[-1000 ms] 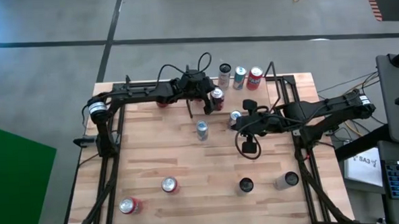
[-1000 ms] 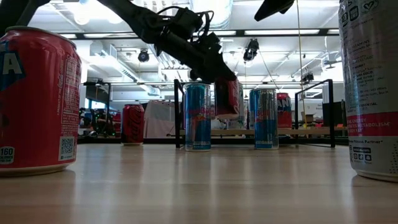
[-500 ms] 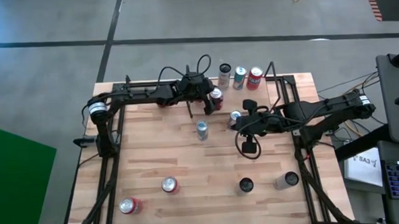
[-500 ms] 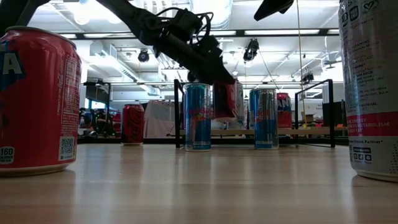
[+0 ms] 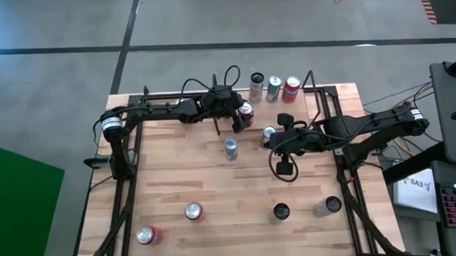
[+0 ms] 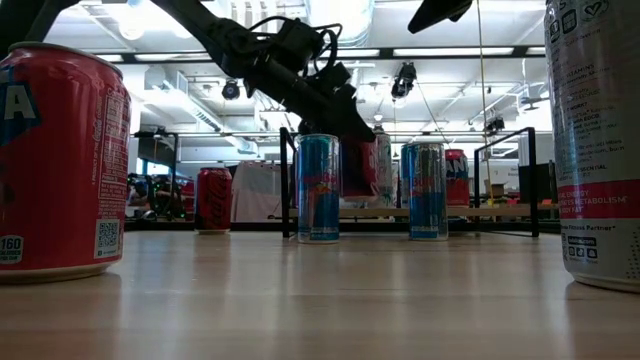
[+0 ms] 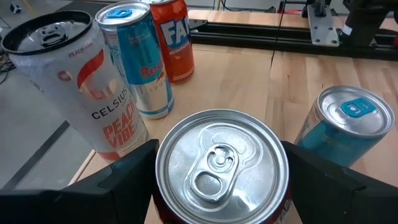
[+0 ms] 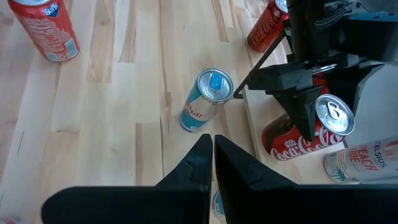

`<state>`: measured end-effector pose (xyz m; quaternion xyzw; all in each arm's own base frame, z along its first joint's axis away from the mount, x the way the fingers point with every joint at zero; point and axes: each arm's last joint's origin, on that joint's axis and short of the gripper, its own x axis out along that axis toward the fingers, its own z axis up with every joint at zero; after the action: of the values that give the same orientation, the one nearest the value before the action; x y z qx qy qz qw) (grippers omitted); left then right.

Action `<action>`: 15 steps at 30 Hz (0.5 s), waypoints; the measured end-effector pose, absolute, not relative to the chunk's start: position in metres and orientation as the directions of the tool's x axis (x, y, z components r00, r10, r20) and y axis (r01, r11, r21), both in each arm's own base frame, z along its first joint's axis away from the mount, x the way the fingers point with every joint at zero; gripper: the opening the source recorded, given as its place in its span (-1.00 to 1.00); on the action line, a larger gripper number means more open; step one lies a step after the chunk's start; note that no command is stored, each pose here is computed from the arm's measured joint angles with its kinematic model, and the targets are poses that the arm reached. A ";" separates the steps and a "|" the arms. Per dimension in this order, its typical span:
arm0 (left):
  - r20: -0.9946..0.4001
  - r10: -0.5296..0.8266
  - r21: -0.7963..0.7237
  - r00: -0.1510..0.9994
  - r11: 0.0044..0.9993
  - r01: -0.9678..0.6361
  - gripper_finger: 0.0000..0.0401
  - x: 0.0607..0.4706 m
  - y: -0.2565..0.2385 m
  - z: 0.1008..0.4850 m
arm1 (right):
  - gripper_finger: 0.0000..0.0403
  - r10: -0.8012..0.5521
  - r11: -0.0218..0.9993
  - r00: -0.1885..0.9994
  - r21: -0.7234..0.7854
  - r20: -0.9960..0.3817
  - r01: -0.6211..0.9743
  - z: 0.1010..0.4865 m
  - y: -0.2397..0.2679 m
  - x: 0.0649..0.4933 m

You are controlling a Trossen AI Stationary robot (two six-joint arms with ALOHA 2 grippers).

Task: Place canned beverage on shelf
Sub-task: Put the red and white soda can on the shelf

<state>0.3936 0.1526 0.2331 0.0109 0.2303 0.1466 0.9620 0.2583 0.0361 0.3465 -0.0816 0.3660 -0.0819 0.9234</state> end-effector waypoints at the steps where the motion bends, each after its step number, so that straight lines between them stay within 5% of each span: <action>1: -0.443 0.286 0.092 0.849 0.957 -0.274 0.44 0.393 0.153 0.233 | -0.96 -0.211 0.973 0.719 -0.211 -0.662 0.092 0.347 0.036 0.258; 15: -0.443 0.281 0.121 0.851 0.960 -0.253 0.44 0.394 0.150 0.232 | -0.96 -0.211 0.973 0.719 -0.210 -0.662 0.092 0.347 0.036 0.258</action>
<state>0.3939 0.1503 0.2317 0.0292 0.2348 0.1389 0.9616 0.2585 0.0361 0.3466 -0.0814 0.3655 -0.0820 0.9236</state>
